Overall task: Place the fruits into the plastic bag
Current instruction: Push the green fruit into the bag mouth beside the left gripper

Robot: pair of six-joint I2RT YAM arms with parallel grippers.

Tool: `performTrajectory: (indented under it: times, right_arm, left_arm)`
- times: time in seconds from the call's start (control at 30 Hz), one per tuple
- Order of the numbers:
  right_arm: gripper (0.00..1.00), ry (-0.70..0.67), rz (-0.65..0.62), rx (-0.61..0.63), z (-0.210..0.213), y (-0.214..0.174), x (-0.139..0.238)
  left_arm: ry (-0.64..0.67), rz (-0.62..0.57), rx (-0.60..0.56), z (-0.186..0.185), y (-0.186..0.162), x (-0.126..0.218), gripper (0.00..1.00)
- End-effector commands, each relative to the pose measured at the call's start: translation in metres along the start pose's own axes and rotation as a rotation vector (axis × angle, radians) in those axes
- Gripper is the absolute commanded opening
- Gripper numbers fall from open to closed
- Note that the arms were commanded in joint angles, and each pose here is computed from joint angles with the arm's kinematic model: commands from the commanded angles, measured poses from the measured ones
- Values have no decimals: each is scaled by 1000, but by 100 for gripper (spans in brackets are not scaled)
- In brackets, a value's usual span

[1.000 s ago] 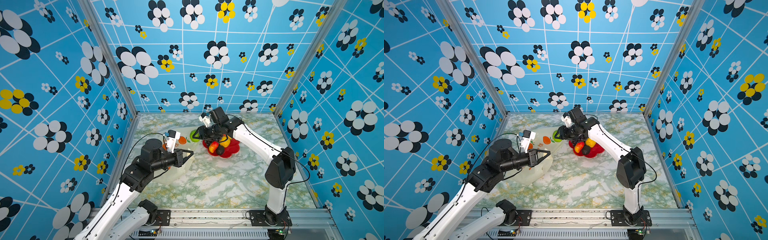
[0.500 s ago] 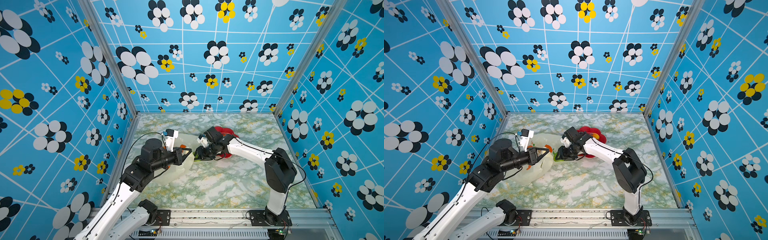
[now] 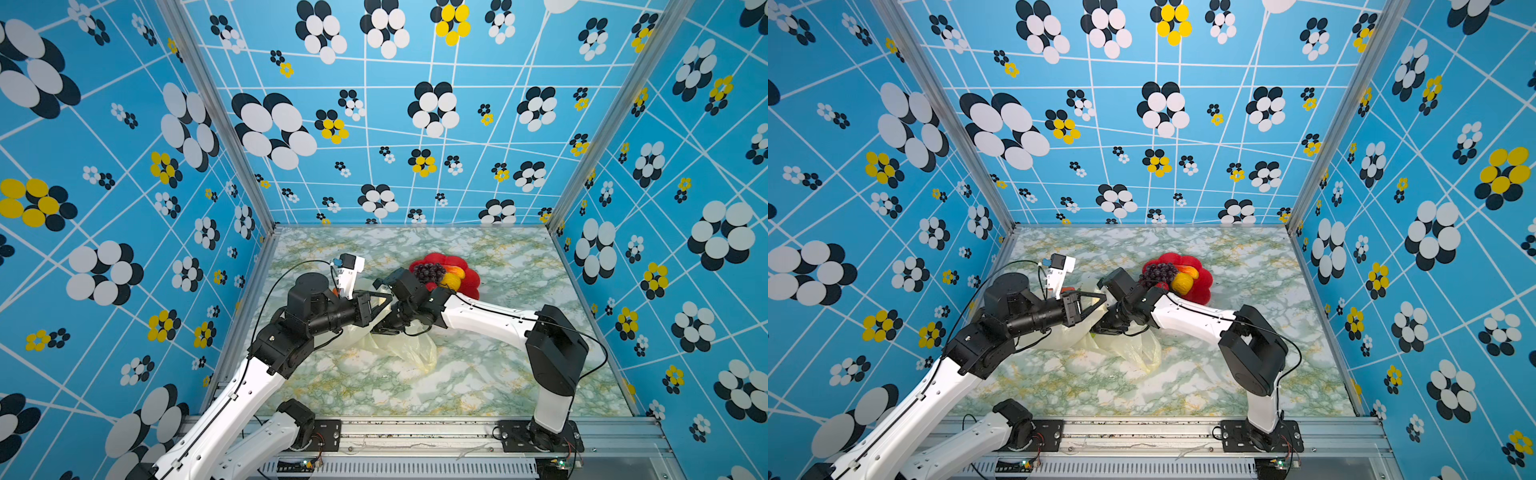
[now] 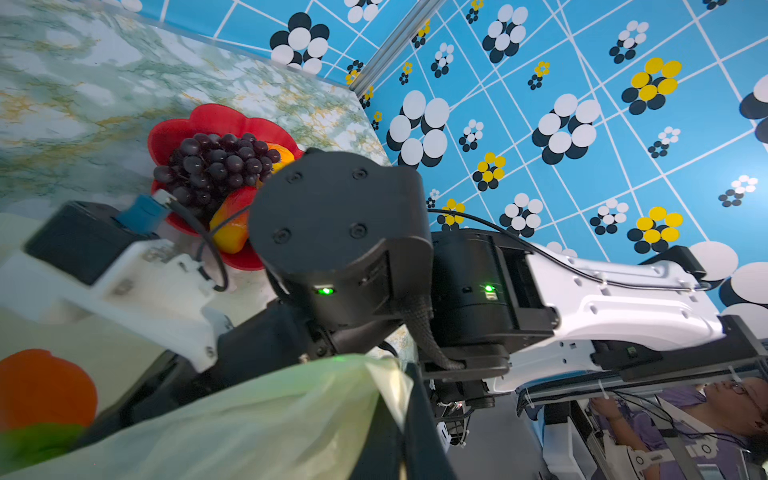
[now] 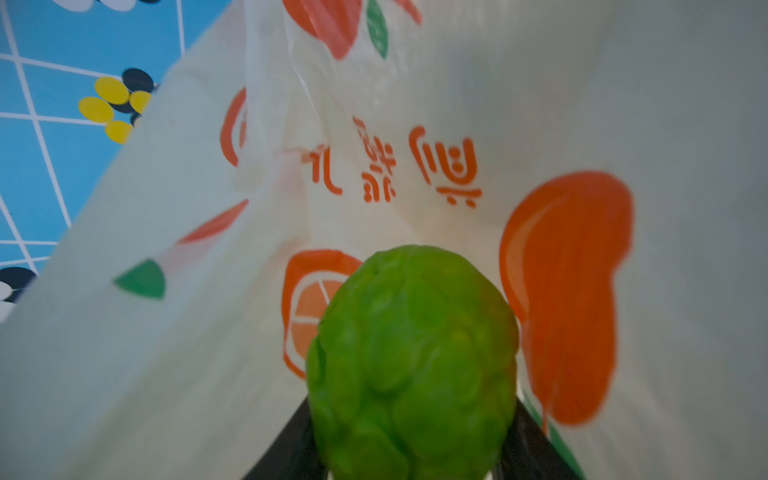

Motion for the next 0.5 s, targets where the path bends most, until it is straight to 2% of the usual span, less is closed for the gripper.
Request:
performTrajectory:
  times: [0.0, 0.13, 0.27, 0.37, 0.47]
  right_arm:
    - [39, 87, -146, -18, 28, 40, 2]
    - [38, 144, -365, -56, 42, 89, 27]
    - [38, 150, -501, -47, 44, 107, 59]
    - [38, 82, -524, -16, 32, 100, 77]
    - [38, 55, -462, 23, 26, 82, 88]
  left_arm:
    - [-110, -30, -19, -15, 2, 4, 0]
    - [-136, -50, -31, -22, 4, 11, 0]
    - [-135, -54, -58, -28, 2, 22, 0]
    - [-123, -49, -80, -28, 0, 27, 0]
    - [-112, -44, -90, -25, -2, 26, 0]
Point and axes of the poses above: each gripper's point midway between its finger pads, its own x axis back along the fingers, its own z axis along the line the jaws close on, y = z × x, the point moved 7 cm from there along x, back along the fingers, and after that the axes turned 14 degrees about -x, right-handed, at the moved point
